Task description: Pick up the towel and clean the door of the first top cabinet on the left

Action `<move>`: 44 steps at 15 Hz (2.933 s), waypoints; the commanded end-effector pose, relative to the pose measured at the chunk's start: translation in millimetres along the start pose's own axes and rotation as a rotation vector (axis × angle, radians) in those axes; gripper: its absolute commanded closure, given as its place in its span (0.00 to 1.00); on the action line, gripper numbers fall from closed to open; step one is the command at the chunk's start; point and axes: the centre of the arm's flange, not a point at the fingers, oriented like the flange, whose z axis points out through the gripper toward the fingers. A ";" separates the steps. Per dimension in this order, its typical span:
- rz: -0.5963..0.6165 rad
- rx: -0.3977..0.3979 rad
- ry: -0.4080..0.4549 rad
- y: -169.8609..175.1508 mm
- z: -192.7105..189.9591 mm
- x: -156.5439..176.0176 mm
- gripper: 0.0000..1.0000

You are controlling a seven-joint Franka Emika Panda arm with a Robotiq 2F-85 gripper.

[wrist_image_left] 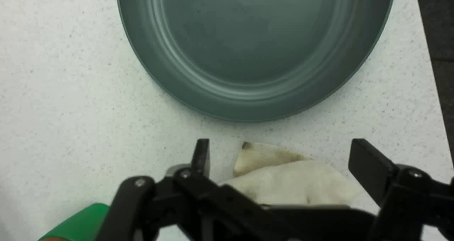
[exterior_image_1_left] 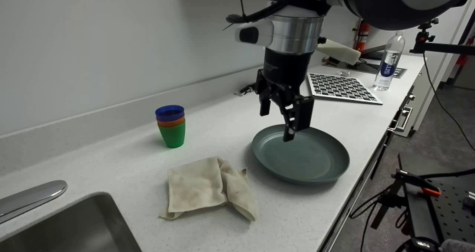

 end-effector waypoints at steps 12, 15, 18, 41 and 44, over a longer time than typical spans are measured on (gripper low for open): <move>-0.054 0.008 -0.017 15.1 21.8 7.3 0.00; -0.110 0.021 0.000 21.9 43.4 27.0 0.00; -0.191 0.023 0.049 27.7 67.1 50.0 0.00; -0.531 0.080 0.110 17.6 124.3 111.8 0.00; -0.512 0.077 0.124 21.0 124.2 107.6 0.12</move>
